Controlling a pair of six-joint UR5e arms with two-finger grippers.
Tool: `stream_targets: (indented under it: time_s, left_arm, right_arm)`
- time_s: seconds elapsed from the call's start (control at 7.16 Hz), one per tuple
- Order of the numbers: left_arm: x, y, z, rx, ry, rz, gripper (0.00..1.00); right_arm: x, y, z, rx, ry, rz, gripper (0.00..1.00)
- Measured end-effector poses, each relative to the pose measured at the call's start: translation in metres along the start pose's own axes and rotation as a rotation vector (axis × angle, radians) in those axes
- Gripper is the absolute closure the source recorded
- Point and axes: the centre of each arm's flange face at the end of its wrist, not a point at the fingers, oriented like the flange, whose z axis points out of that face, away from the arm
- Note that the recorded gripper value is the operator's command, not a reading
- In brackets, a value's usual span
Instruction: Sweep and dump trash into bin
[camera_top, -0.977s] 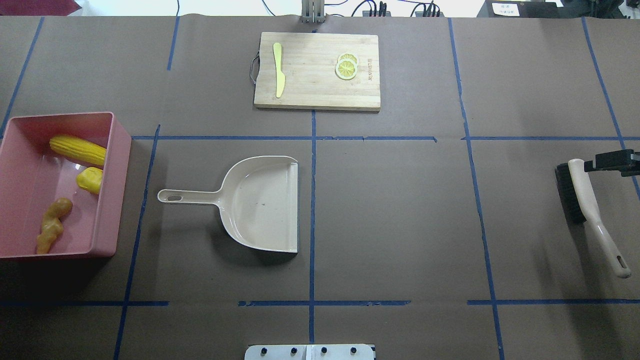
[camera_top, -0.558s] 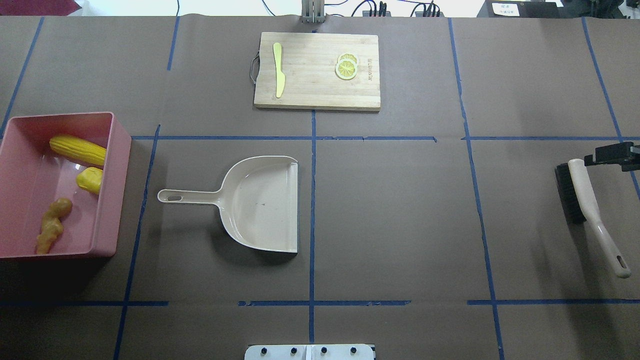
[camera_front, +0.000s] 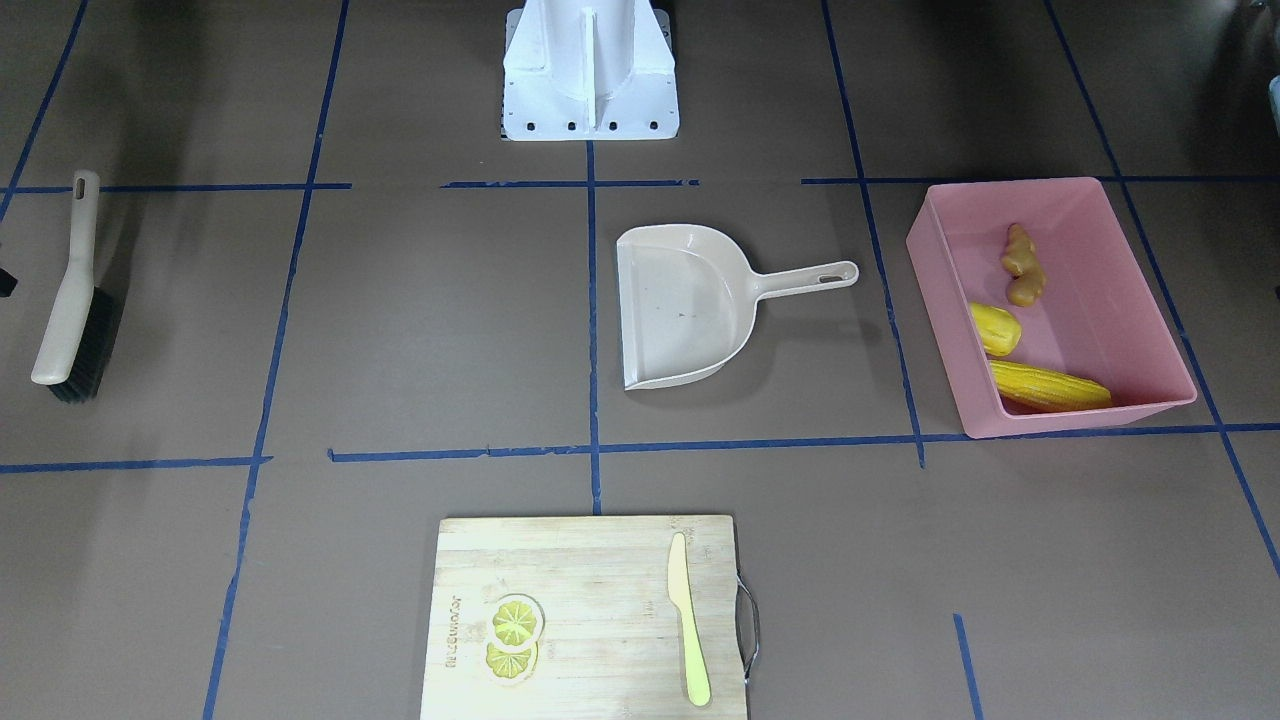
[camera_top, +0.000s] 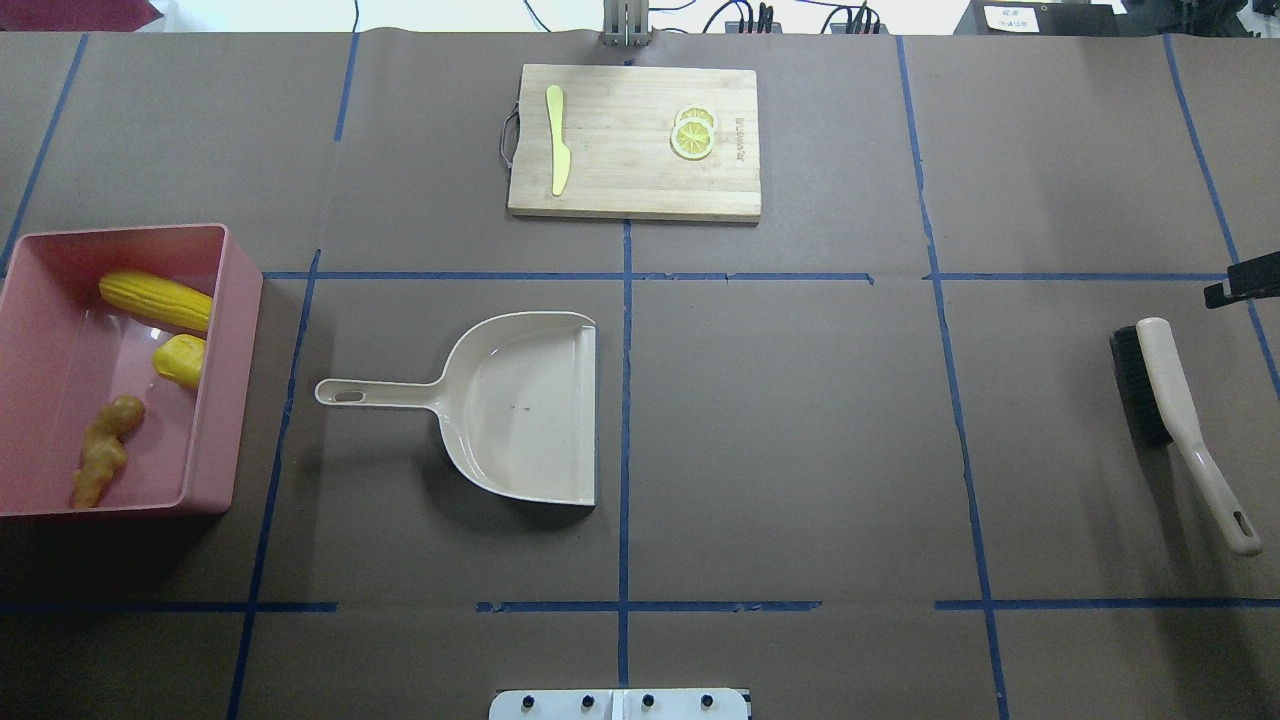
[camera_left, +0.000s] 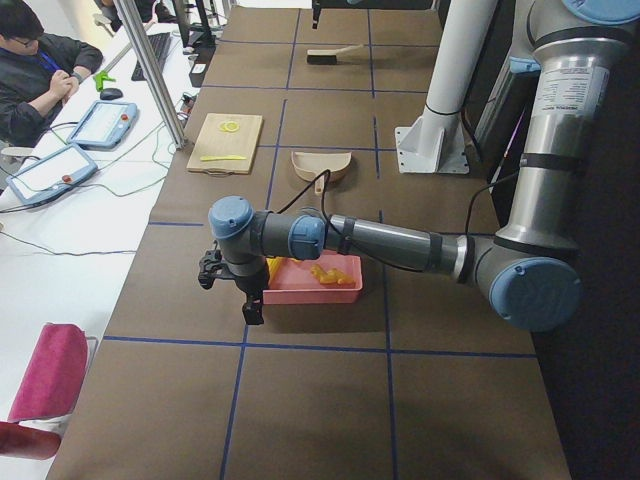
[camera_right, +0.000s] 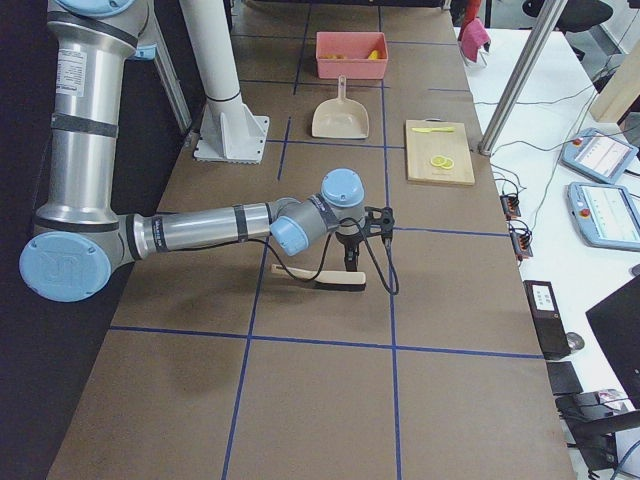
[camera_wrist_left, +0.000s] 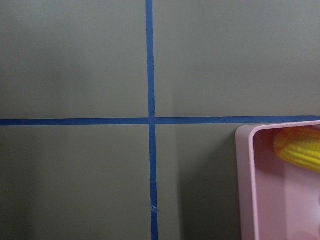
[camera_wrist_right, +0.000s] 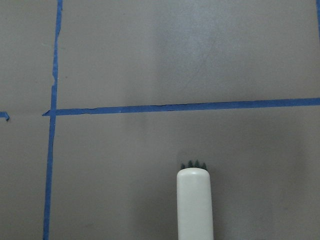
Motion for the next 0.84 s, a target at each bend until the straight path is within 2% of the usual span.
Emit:
stream_targets:
  time_s: [0.14,0.42,0.84]
  left_arm:
    - [-0.015,0.009,-0.003,0.002,0.029,-0.031,0.00]
    - [-0.041,0.026,0.000,-0.006,0.082,-0.084,0.00]
    - [-0.047,0.034,0.003,-0.009,0.094,-0.096,0.00]
  right_arm:
    - [0.014,-0.004,-0.003,-0.016,0.009,-0.013,0.00]
    - [0.058,-0.006,0.000,-0.050,-0.007,0.000,0.00]
    - [0.150,0.002,0.005,-0.064,0.004,-0.026,0.00]
